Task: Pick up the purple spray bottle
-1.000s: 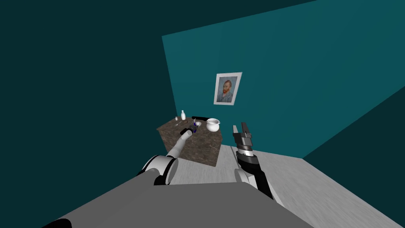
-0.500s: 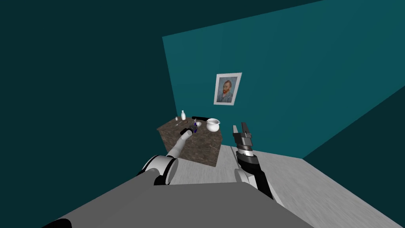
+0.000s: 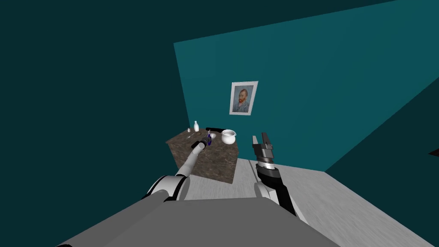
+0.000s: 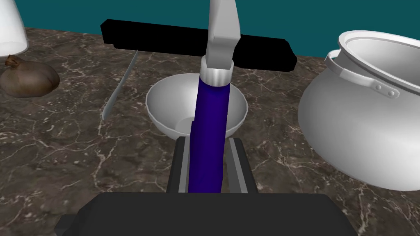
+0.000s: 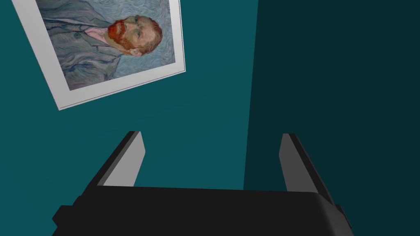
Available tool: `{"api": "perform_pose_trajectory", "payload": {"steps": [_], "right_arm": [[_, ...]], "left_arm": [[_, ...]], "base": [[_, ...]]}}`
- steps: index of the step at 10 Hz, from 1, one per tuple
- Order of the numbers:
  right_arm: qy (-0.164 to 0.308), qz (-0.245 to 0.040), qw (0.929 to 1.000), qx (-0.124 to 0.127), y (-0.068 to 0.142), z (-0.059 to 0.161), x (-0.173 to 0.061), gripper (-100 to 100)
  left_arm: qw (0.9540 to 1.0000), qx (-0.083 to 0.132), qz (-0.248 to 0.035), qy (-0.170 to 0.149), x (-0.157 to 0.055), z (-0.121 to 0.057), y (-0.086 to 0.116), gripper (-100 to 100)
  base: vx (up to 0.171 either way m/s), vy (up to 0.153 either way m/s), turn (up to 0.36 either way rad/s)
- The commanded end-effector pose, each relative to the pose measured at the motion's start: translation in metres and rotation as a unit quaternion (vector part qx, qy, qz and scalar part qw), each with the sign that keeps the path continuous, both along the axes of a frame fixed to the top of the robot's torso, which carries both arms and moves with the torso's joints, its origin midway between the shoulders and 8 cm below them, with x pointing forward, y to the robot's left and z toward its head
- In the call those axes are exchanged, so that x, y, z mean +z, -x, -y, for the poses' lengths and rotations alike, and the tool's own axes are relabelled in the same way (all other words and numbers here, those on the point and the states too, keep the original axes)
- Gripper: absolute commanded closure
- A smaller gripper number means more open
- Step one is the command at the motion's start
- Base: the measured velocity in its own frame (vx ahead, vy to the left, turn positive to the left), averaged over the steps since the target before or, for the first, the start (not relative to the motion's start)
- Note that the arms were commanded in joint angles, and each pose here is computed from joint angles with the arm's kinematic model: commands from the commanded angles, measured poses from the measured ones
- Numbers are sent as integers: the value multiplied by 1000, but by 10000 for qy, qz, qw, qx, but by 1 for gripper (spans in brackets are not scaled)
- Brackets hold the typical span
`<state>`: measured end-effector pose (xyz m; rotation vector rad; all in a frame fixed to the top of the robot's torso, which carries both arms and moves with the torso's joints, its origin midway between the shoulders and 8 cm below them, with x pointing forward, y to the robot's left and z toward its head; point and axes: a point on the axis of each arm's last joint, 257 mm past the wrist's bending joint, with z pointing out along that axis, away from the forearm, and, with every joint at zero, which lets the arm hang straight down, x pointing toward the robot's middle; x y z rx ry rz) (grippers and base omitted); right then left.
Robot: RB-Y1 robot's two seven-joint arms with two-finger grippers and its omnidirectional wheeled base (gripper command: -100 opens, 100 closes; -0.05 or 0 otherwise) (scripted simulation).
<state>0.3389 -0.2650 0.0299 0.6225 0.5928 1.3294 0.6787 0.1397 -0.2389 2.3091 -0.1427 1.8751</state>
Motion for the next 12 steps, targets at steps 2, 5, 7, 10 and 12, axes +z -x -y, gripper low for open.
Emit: {"api": "perform_pose_trajectory", "payload": {"steps": [2, 5, 7, 10, 12], "right_arm": [[0, 0, 10000, 0, 0, 0, 0, 0], [0, 0, 10000, 0, 0, 0, 0, 0], [0, 0, 10000, 0, 0, 0, 0, 0], [0, 0, 10000, 0, 0, 0, 0, 0], [0, -1, 10000, 0, 0, 0, 0, 0]], "left_arm": [[9994, 115, -113, 317, -13, -24, 13, 100], [9991, 222, -149, 318, -26, -38, 25, 100], [9978, 330, -220, 532, -34, -66, 40, 100], [9976, 429, -193, 510, -39, -79, 51, 100], [9961, 525, -207, 672, -42, -107, 68, 100]], "base": [[69, -69, -135], [31, -16, 0], [80, -75, -120], [21, -17, 4], [97, -76, -124]]}}
